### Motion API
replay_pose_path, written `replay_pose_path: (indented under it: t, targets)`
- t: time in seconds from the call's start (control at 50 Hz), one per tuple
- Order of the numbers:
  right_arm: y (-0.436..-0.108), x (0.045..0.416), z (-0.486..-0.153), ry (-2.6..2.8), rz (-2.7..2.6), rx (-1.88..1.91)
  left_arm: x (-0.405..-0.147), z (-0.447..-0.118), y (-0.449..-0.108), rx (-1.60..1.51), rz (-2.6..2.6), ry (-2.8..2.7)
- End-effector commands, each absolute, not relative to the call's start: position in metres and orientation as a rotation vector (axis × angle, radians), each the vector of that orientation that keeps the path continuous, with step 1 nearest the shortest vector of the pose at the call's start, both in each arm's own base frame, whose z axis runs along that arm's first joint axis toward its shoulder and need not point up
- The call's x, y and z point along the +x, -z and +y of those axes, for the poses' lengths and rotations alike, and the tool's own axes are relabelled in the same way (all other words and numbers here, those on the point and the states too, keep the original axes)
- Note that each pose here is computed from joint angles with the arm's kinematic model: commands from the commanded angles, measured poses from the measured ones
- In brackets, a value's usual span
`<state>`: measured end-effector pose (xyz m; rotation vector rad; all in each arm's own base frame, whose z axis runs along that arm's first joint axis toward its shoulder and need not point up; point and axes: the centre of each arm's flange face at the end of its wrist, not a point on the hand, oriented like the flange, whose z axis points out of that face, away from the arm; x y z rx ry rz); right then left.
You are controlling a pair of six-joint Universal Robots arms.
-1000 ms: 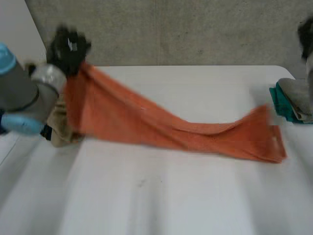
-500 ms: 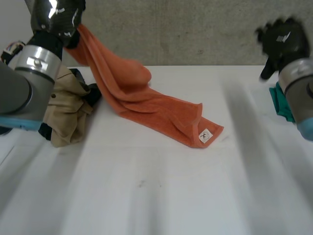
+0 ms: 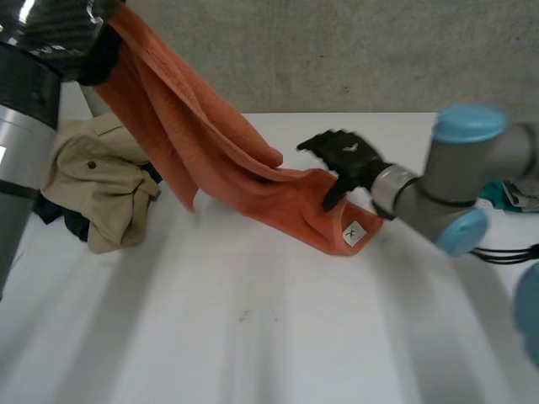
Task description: Fold the laundry.
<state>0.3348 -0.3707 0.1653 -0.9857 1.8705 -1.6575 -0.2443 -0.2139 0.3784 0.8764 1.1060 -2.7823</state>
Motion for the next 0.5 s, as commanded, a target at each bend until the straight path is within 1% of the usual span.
replay_pose_path:
  t: [0.02, 0.12, 0.2, 0.26, 0.28, 0.34, 0.36, 0.38, 0.4, 0.44, 0.5]
  targets:
    - [-0.134, 0.377, -0.352, 1.593, 1.82, -1.034, -0.233, -0.178, -0.405, 0.83, 1.017, 2.851]
    - [-0.13, 0.392, -0.341, 1.58, 1.794, -1.044, -0.228, -0.168, -0.41, 0.814, 1.024, 2.885]
    - [-0.14, 0.382, -0.356, 1.723, 1.902, -0.96, -0.226, -0.174, -0.406, 0.808, 1.052, 2.871]
    - [-0.182, 0.36, -0.368, 1.92, 1.98, -0.87, -0.224, -0.183, -0.402, 0.799, 1.079, 2.841]
    - [-0.204, 0.341, -0.374, 1.997, 1.999, -0.869, -0.222, -0.189, -0.399, 0.795, 1.092, 2.821]
    - [-0.232, 0.308, -0.378, 2.088, 2.018, -0.958, -0.211, -0.213, -0.389, 0.763, 1.151, 2.741]
    - [-0.246, 0.292, -0.373, 2.137, 2.011, -1.057, -0.208, -0.22, -0.386, 0.754, 1.167, 2.72]
    - [-0.254, 0.286, -0.369, 2.162, 2.0, -1.109, -0.204, -0.226, -0.384, 0.742, 1.179, 2.701]
    - [-0.26, 0.279, -0.365, 2.182, 1.995, -1.146, -0.197, -0.239, -0.378, 0.723, 1.215, 2.662]
    - [-0.28, 0.269, -0.349, 2.24, 1.96, -1.24, -0.192, -0.25, -0.37, 0.716, 1.256, 2.629]
    - [-0.294, 0.262, -0.335, 2.277, 1.95, -1.268, -0.19, -0.265, -0.354, 0.722, 1.34, 2.581]
